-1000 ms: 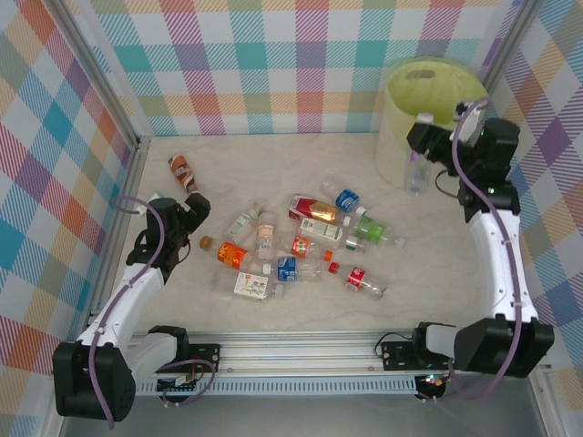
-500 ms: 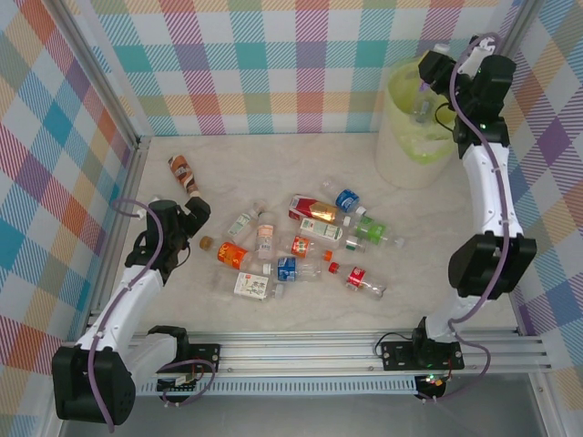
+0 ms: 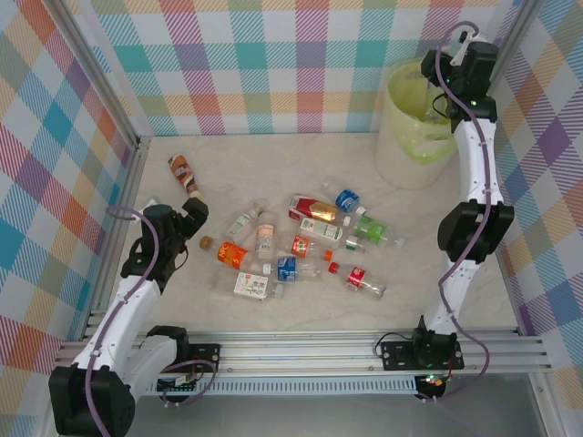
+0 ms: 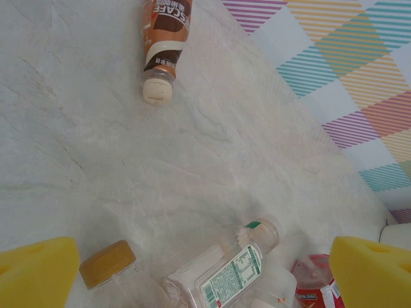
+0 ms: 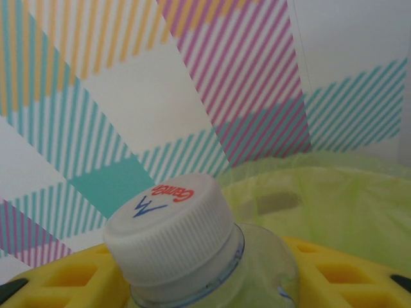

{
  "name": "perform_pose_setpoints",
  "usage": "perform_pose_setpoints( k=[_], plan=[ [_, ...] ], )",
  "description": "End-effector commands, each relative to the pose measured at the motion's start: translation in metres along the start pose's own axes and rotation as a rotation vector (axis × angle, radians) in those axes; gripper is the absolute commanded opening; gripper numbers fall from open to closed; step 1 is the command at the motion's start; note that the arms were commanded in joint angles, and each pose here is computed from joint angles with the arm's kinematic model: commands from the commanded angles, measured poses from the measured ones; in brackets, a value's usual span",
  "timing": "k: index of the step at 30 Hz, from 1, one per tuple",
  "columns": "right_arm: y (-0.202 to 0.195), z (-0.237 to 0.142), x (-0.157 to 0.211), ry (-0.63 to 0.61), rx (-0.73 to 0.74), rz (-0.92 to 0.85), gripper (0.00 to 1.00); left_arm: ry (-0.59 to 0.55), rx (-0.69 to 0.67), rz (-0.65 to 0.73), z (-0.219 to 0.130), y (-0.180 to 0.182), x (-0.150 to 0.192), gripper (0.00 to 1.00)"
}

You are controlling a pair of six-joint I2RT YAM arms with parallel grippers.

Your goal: Put the plastic bottles in the bin

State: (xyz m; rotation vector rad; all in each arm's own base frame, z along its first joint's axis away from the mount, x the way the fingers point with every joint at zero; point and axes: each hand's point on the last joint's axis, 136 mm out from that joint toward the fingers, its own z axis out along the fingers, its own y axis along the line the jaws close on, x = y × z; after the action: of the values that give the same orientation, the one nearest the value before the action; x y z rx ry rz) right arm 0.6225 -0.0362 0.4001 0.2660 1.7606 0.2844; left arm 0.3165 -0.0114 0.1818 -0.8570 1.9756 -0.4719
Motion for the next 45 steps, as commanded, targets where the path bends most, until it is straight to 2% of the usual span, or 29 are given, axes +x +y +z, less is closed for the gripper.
perform_pose_setpoints(
  k=[1,8,14,23,27,29,31,38,45],
  plan=[
    [-0.018,0.012,0.036,0.116,0.080,-0.028,0.51,-0.009,-0.038,0.013,0.001,0.009,-0.002,1.00],
    [-0.030,0.020,0.071,0.233,0.105,-0.028,0.56,0.006,-0.103,0.028,0.003,0.021,0.001,1.00],
    [-0.019,0.002,0.061,0.244,0.079,-0.030,0.67,0.030,-0.124,0.044,0.009,0.023,0.002,1.00],
    [0.003,-0.053,0.036,0.218,0.036,-0.064,0.86,0.080,-0.130,0.067,0.023,0.018,0.004,1.00],
    [0.013,-0.084,0.033,0.177,-0.002,-0.069,0.91,0.092,-0.138,0.065,0.030,0.016,0.003,1.00],
    [0.019,-0.103,0.032,0.148,-0.027,-0.064,0.99,0.103,-0.138,0.067,0.034,0.014,0.003,1.00],
    [0.027,-0.122,0.033,0.120,-0.066,-0.067,1.00,0.138,-0.126,0.092,0.039,0.006,0.004,1.00],
    [0.045,-0.185,0.073,0.050,-0.218,-0.063,1.00,0.171,-0.143,0.148,0.055,-0.005,-0.005,1.00],
    [0.068,-0.222,0.145,0.127,-0.467,0.034,1.00,0.209,-0.181,0.214,0.092,-0.011,-0.013,1.00]
  ],
)
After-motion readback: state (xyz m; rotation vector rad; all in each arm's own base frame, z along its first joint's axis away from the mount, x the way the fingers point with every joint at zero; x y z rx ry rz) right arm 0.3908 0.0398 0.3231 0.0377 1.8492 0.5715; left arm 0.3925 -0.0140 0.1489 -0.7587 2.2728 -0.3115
